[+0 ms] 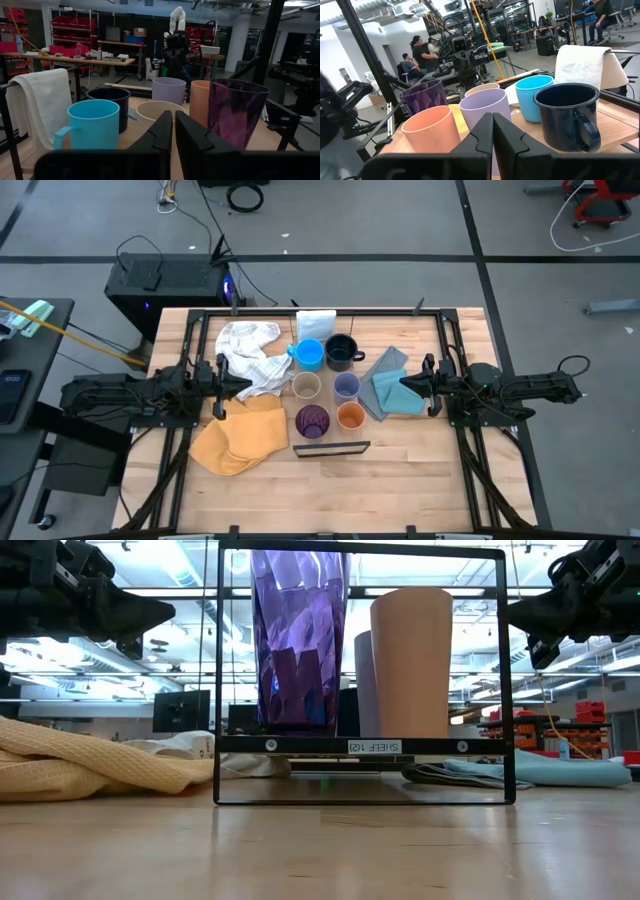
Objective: Stack small to large cups/mugs on shelf
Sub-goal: Return to Home Position
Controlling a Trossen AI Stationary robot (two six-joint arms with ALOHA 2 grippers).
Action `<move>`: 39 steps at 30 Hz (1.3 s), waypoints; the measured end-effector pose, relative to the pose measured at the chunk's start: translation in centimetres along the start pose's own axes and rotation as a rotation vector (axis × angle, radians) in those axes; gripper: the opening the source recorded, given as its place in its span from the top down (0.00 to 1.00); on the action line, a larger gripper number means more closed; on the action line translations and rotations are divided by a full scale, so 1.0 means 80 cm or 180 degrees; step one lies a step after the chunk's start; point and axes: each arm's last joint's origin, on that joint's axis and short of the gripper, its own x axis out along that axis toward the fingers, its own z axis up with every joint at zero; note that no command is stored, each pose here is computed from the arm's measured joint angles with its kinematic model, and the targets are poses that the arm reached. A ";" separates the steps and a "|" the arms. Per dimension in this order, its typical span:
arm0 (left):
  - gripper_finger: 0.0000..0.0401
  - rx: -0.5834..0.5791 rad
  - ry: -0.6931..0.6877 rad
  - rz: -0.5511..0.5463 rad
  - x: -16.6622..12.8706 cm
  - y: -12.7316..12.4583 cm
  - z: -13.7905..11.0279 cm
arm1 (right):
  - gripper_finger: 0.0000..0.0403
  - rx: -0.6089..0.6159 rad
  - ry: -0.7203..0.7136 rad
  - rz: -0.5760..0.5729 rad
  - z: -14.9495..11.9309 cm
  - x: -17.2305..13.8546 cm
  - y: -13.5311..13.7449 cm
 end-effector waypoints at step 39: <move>0.91 0.0001 0.0001 0.0000 0.000 0.000 0.000 | 0.96 0.0000 0.0001 -0.0003 0.000 0.000 0.000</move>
